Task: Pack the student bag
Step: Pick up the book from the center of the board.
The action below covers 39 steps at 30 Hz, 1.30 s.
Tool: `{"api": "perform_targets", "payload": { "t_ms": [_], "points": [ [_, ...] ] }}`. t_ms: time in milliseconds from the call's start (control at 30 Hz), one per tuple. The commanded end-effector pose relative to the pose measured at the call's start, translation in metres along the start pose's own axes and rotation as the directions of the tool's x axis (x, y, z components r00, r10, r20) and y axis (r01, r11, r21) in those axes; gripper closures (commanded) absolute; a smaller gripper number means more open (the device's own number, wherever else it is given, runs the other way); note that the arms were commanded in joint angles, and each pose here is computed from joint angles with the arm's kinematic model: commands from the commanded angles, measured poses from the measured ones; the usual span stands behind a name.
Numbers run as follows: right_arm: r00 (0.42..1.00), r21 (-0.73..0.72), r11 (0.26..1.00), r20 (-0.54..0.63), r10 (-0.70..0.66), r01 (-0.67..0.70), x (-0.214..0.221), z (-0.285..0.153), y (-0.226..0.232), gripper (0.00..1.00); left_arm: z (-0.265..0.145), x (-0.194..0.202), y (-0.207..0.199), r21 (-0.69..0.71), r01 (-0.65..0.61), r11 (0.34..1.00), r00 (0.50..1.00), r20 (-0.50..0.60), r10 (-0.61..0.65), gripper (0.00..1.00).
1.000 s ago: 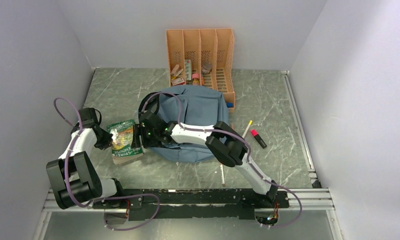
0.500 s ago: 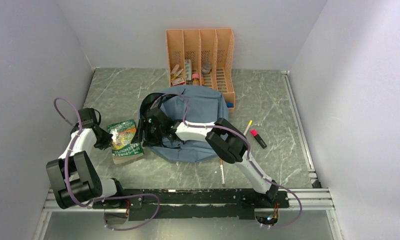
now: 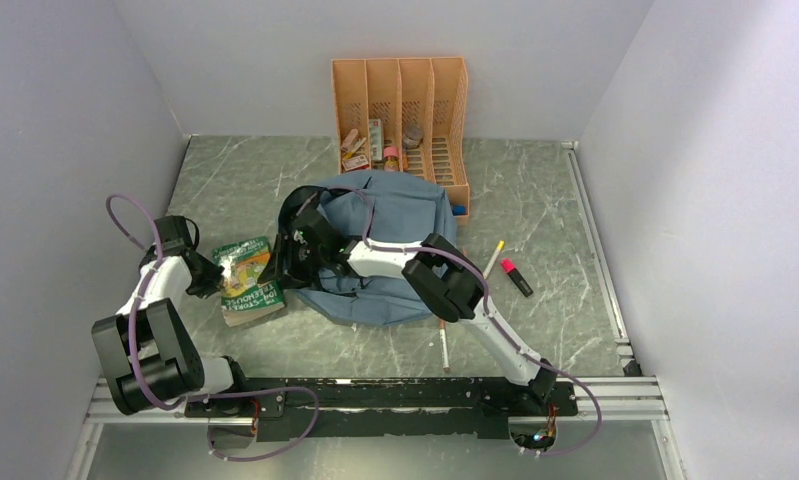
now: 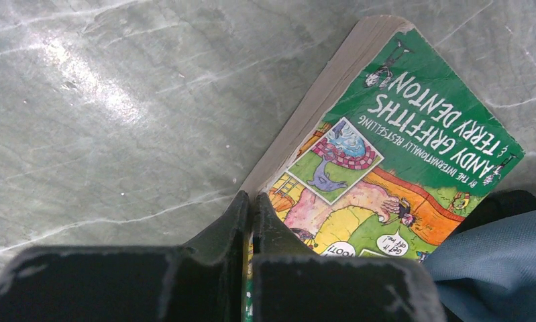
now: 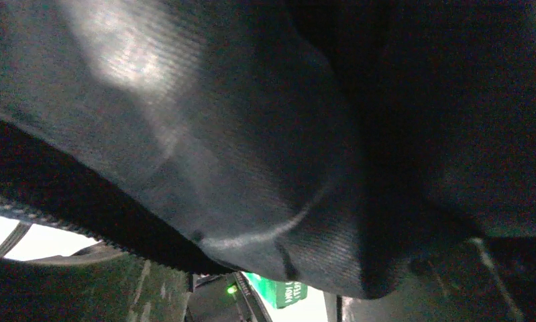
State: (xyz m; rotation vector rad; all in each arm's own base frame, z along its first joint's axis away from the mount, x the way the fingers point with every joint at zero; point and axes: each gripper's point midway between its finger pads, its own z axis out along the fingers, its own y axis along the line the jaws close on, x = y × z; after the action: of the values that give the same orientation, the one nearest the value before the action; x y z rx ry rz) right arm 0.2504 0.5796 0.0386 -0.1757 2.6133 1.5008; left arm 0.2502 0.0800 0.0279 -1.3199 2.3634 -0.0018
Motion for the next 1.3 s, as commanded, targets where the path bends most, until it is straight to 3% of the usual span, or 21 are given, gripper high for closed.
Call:
{"api": "perform_targets", "payload": {
  "t_ms": [0, 167, 333, 500, 700, 933, 1033, 1133, 1267],
  "points": [
    [0.998, 0.051, 0.998, -0.050, 0.034, -0.031, 0.028, 0.019, -0.055, 0.42, 0.018, 0.034, 0.013, -0.021, -0.015, 1.000, 0.993, -0.114, 0.013, 0.95],
    [0.998, -0.039, 0.997, -0.021, -0.064, 0.063, 0.021, 0.012, -0.027, 0.51, 0.017, 0.032, 0.006, 0.015, -0.026, 1.000, 0.993, -0.114, 0.027, 0.95],
    [0.995, -0.131, 0.987, -0.014, -0.101, 0.098, 0.021, 0.009, -0.001, 0.48, 0.016, 0.035, 0.000, 0.056, -0.039, 0.998, 0.991, -0.127, 0.046, 0.95],
    [0.998, -0.102, 0.993, -0.041, -0.058, 0.053, 0.021, 0.020, -0.005, 0.42, 0.016, 0.038, -0.005, 0.079, -0.050, 0.996, 0.989, -0.138, 0.060, 0.95],
    [1.000, -0.056, 0.998, -0.014, 0.002, -0.003, 0.016, 0.025, -0.015, 0.45, 0.014, 0.040, -0.008, 0.095, -0.054, 0.994, 0.988, -0.141, 0.067, 0.95],
    [0.997, -0.088, 0.993, 0.029, -0.071, 0.073, 0.010, 0.016, -0.004, 0.75, 0.010, 0.038, -0.016, 0.135, -0.066, 0.989, 0.987, -0.139, 0.085, 0.94],
    [0.987, -0.101, 0.984, 0.083, -0.139, 0.147, 0.002, 0.003, 0.008, 0.87, 0.000, 0.029, -0.027, 0.176, -0.079, 0.981, 0.987, -0.122, 0.101, 0.85],
    [0.969, -0.108, 0.970, 0.136, -0.205, 0.220, -0.004, -0.012, 0.020, 0.97, -0.016, 0.010, -0.035, 0.179, -0.101, 0.979, 0.991, -0.072, 0.115, 0.65],
    [0.951, -0.113, 0.952, 0.160, -0.266, 0.285, -0.008, -0.028, 0.037, 1.00, -0.049, -0.029, -0.044, 0.162, -0.125, 0.979, 0.992, 0.053, 0.118, 0.36]
  ]
}}
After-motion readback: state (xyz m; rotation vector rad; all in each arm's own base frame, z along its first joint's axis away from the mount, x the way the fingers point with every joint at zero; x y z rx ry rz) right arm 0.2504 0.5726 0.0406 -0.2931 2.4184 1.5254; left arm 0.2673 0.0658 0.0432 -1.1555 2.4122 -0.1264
